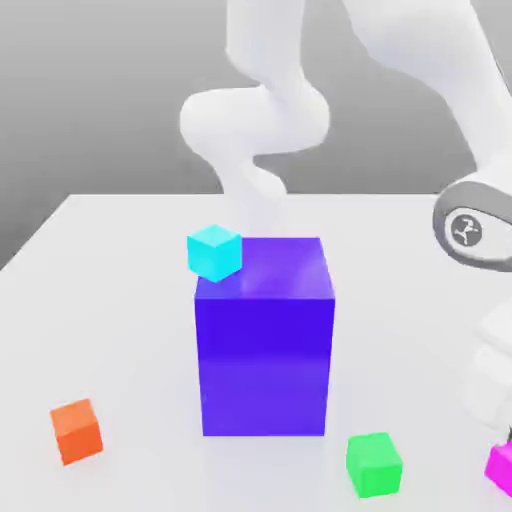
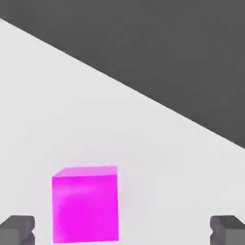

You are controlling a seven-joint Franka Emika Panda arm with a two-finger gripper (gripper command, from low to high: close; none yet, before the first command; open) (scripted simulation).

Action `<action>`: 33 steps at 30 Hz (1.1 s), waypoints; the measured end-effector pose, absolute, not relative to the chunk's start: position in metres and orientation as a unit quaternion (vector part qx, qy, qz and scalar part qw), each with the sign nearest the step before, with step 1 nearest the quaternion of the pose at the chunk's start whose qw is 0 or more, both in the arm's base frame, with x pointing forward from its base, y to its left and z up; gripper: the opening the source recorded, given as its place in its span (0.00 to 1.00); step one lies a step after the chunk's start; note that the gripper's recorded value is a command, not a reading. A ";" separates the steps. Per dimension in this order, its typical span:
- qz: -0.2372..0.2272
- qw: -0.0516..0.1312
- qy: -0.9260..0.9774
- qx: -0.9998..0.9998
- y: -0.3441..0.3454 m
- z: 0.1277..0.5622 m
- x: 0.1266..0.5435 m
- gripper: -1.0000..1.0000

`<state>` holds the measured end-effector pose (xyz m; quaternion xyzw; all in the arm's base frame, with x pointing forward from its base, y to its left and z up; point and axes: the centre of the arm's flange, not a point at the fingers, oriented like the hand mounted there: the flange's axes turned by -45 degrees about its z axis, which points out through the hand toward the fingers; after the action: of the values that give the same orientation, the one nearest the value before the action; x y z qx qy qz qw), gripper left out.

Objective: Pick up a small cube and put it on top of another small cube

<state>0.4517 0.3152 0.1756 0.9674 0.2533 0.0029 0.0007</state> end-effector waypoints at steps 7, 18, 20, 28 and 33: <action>0.001 -0.001 0.255 0.967 0.317 0.134 0.449 0.00; -0.003 0.004 0.209 0.978 0.253 0.212 0.456 0.00; -0.003 0.004 0.181 0.983 0.216 0.223 0.456 0.00; 0.000 0.000 0.119 0.993 0.143 0.193 0.448 0.00; 0.000 0.000 0.119 0.993 0.143 0.184 0.447 1.00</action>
<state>0.4472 0.1432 0.1840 0.9929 0.1188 0.0003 0.0000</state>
